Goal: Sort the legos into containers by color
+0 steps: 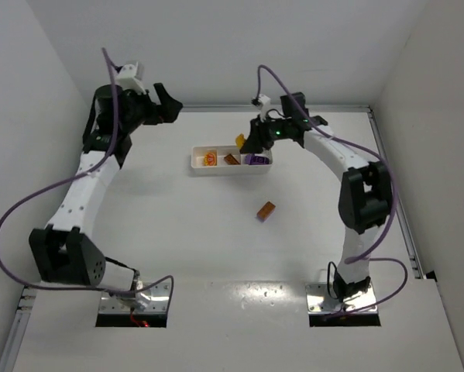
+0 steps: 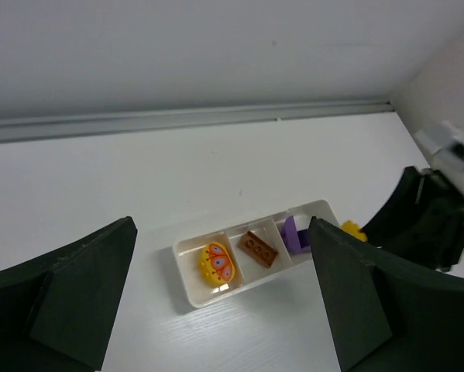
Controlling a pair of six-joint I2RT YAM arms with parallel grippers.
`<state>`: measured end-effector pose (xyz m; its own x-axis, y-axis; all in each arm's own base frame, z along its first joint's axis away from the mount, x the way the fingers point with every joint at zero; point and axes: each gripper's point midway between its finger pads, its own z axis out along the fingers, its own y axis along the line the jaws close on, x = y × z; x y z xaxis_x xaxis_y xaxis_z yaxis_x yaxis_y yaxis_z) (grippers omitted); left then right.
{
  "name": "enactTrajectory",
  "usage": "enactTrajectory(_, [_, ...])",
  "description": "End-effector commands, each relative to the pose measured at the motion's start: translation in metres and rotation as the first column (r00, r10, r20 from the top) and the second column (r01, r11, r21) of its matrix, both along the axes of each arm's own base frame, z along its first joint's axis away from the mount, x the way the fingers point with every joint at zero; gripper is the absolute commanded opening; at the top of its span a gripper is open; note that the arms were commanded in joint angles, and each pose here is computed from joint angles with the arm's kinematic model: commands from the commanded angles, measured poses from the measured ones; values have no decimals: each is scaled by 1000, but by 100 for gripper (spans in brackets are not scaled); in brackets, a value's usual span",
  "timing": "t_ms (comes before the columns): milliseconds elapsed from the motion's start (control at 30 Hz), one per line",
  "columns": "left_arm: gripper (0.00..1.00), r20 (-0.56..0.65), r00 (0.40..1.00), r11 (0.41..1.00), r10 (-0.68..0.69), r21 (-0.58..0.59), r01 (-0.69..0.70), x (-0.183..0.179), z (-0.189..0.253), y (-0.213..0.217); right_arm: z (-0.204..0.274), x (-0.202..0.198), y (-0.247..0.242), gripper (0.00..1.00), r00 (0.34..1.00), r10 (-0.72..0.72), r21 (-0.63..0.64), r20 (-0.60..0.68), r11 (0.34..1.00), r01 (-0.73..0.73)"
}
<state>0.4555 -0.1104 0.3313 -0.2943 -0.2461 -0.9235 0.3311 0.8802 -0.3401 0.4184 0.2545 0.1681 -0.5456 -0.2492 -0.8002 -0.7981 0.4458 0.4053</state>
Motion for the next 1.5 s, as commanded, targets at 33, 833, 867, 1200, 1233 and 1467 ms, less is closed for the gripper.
enactTrajectory(33, [100, -17, 993, 992, 114, 52, -113, -27, 3, 43, -3, 39, 48, 10, 994, -61, -77, 94, 995, 69])
enactTrajectory(833, [100, -241, 967, 978, 87, -164, -129, -34, -56, 84, -89, 69, 158, 46, 987, -122, -181, 102, 974, 139])
enactTrajectory(867, [100, -233, 969, 978, 87, -164, -128, -33, -54, 84, -89, 69, 158, 55, 987, -122, -181, 102, 974, 139])
enactTrajectory(1200, [100, -217, 975, 983, 50, -160, -86, -45, -67, 77, -44, 55, 177, 76, 983, -123, -129, 138, 982, 141])
enactTrajectory(1233, [100, -189, 982, 985, 20, -167, -53, -50, -67, 72, -19, 54, 173, 76, 976, -138, -108, 171, 982, 158])
enactTrajectory(1467, [100, -137, 984, 981, -117, -171, 93, -83, -72, 32, 48, 53, 85, 76, 906, -191, -190, 377, 941, 278])
